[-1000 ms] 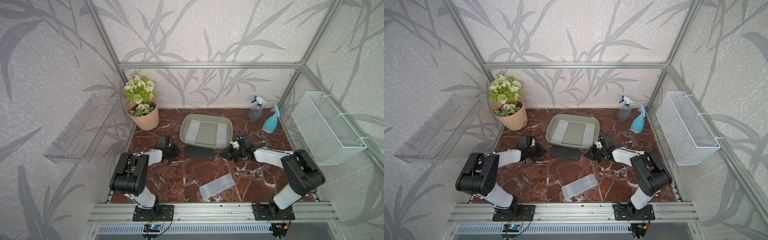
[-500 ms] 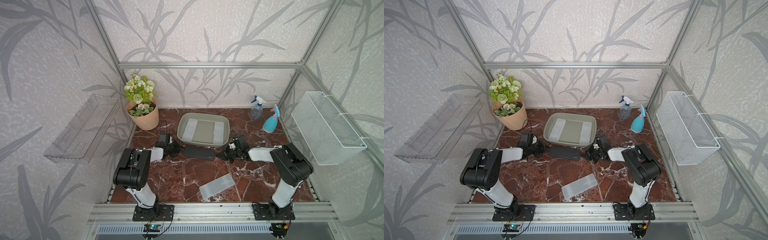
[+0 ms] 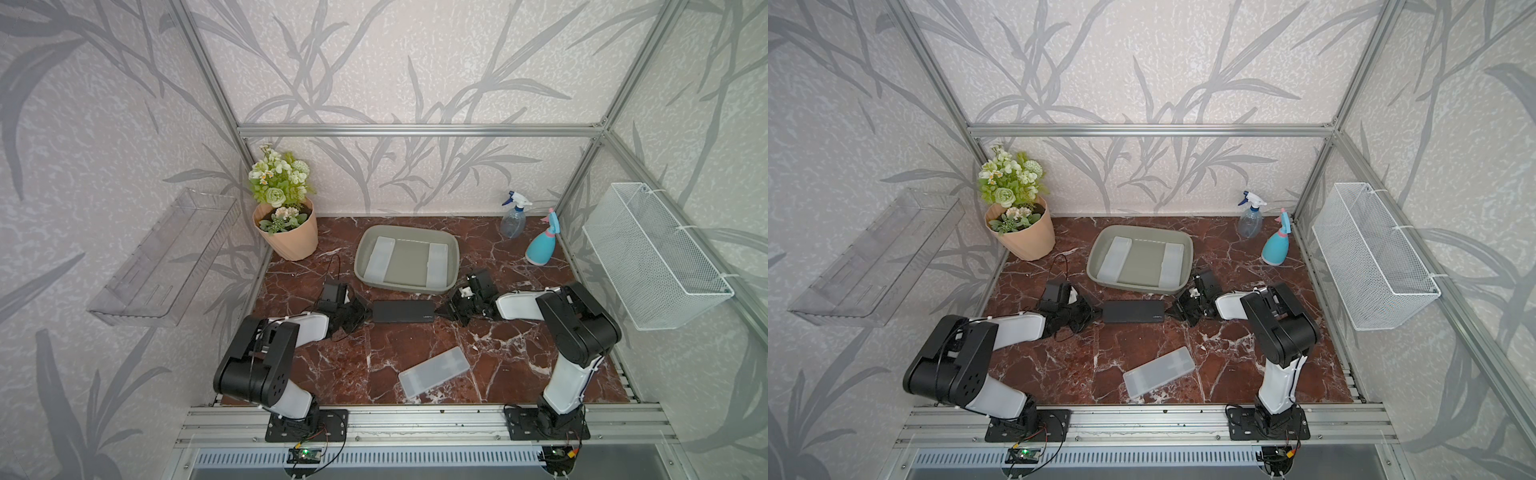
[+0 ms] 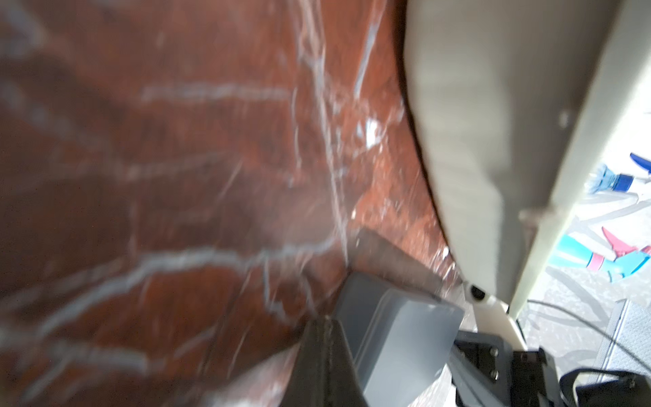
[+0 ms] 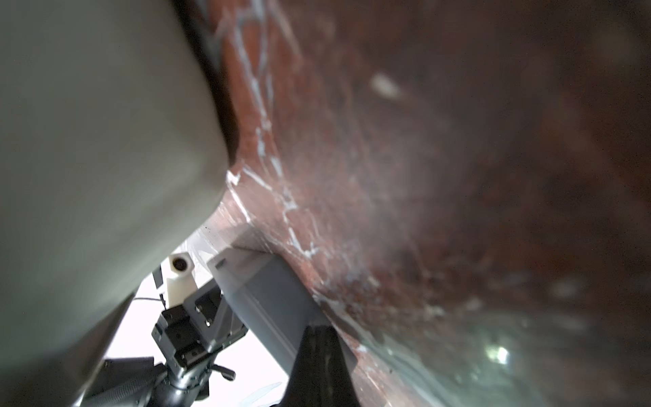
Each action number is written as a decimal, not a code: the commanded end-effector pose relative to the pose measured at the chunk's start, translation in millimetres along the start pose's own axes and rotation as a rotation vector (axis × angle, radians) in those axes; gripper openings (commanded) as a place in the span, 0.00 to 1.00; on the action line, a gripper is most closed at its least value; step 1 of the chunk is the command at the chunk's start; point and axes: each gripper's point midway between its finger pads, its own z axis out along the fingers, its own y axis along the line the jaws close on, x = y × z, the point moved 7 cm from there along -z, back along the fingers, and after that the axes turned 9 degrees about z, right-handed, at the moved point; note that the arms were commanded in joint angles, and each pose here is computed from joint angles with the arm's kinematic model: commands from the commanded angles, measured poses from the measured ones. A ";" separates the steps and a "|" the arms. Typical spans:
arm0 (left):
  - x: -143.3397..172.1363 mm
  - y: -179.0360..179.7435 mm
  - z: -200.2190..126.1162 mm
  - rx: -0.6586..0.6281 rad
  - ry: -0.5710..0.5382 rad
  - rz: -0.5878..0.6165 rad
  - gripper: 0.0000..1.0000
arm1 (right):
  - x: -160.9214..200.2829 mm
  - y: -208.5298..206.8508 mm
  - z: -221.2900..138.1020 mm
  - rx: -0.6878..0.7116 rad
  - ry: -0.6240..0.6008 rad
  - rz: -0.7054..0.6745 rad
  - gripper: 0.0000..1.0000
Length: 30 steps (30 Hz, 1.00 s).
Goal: Put the pencil case into the storage box
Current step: Adjust the pencil case at the center of the board.
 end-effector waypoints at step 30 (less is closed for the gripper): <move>64.3 8.8 -99.1 0.001 -0.171 -0.021 0.48 | 30.8 40.4 -29.6 0.047 0.124 -0.224 0.07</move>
